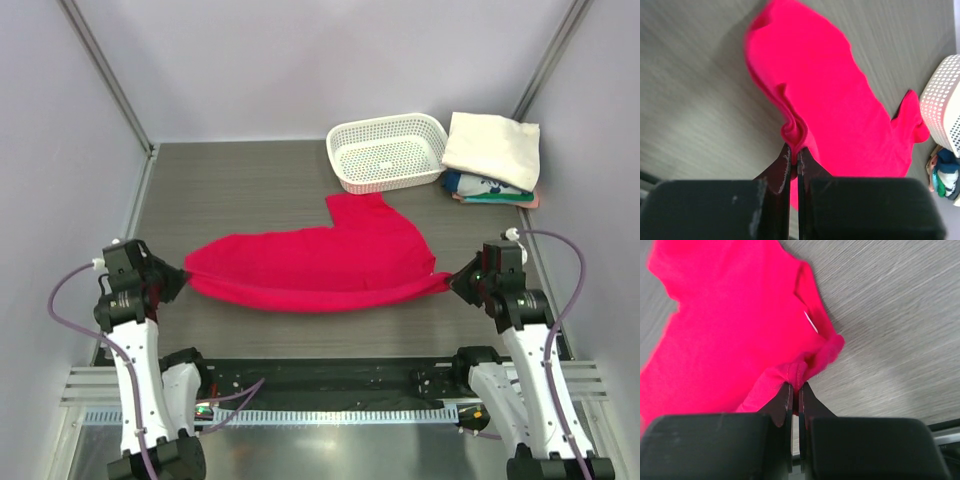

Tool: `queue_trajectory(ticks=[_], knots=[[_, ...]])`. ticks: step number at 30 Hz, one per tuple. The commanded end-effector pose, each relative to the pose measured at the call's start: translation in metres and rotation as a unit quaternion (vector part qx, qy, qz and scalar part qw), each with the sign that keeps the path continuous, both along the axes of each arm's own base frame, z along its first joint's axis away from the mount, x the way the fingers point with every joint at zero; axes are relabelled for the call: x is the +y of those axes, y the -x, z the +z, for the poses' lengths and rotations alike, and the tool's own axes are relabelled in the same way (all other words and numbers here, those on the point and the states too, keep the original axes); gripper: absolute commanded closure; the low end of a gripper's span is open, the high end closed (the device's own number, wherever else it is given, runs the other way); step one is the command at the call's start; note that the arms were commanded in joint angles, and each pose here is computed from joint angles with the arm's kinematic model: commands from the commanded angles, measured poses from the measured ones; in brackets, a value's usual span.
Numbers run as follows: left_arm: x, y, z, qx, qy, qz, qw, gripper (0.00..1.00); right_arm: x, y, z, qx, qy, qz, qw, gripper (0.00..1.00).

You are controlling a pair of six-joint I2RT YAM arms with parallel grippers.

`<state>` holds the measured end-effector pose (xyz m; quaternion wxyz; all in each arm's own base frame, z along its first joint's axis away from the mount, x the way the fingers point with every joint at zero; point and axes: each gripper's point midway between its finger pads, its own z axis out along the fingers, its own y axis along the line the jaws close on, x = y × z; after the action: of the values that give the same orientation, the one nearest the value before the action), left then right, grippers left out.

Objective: Fold and stack the t-shirts
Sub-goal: Fold the tshirt

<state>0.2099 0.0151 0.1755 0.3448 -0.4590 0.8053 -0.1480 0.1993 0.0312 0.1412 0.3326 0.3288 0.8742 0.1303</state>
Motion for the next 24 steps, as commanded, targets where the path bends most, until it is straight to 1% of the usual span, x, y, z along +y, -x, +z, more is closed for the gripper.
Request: queue_trajectory(ticks=[1,7,9,10,11,12,13,14,15,16,17,18,19,20,21,22,23,24], knots=[[-0.003,0.015,0.001,0.002,-0.001,0.004,1.000,1.00,-0.006,0.008,0.011,-0.028,-0.008,-0.038,0.999,0.99],[-0.006,0.047,-0.008,0.035,-0.013,0.014,0.999,0.97,-0.001,0.035,-0.001,-0.004,-0.025,-0.039,0.999,0.99],[-0.006,0.053,-0.011,0.048,-0.016,0.011,0.999,0.95,0.006,0.042,-0.002,0.003,-0.039,-0.023,0.999,0.78],[-0.007,0.056,-0.013,0.052,-0.016,0.007,0.998,0.92,0.008,0.046,-0.001,0.001,-0.040,-0.013,0.999,0.66],[-0.010,0.059,-0.015,0.057,-0.013,0.004,0.998,0.87,0.010,0.047,0.003,-0.004,-0.042,-0.009,0.999,0.52],[-0.013,0.061,-0.017,0.057,-0.010,0.000,0.998,0.61,0.006,0.048,0.007,-0.008,-0.035,-0.019,0.999,0.27],[-0.017,0.062,-0.018,0.054,-0.003,-0.009,0.998,0.48,0.003,0.050,0.010,-0.008,-0.030,-0.026,0.999,0.19],[-0.021,0.062,-0.017,0.052,0.001,-0.019,0.998,0.30,0.002,0.054,0.022,-0.014,-0.027,-0.023,0.999,0.15],[-0.022,0.061,-0.009,0.046,-0.001,-0.022,0.999,0.25,-0.010,0.053,0.027,-0.018,0.000,-0.043,0.999,0.12],[-0.022,0.064,-0.005,0.052,-0.006,-0.024,0.998,0.22,-0.013,0.054,0.041,-0.033,0.009,-0.046,0.998,0.11],[-0.021,0.066,0.002,0.053,-0.017,-0.029,0.998,0.21,-0.016,0.053,0.048,-0.040,0.016,-0.050,0.998,0.10],[-0.017,0.062,0.028,0.032,-0.036,-0.024,0.999,0.20,-0.019,0.052,0.056,-0.051,0.023,-0.052,0.997,0.10],[-0.013,0.064,0.040,0.025,-0.052,-0.022,0.998,0.19,-0.019,0.051,0.062,-0.059,0.027,-0.049,0.997,0.10],[-0.003,0.068,0.049,0.027,-0.082,-0.006,0.996,0.18,-0.016,0.042,0.075,-0.081,0.029,-0.030,0.996,0.10],[0.001,0.067,0.061,0.017,-0.096,0.001,0.995,0.17,-0.008,0.035,0.081,-0.094,0.022,-0.005,0.995,0.12],[0.006,0.063,0.080,-0.005,-0.112,0.007,0.994,0.16,0.010,0.030,0.082,-0.099,-0.009,0.038,0.994,0.13],[0.009,0.060,0.084,-0.011,-0.119,0.011,0.993,0.15,0.017,0.018,0.090,-0.120,-0.019,0.056,0.991,0.15],[0.005,0.055,0.082,-0.016,-0.111,0.000,0.994,0.14,0.025,0.007,0.087,-0.117,-0.029,0.078,0.990,0.16]])
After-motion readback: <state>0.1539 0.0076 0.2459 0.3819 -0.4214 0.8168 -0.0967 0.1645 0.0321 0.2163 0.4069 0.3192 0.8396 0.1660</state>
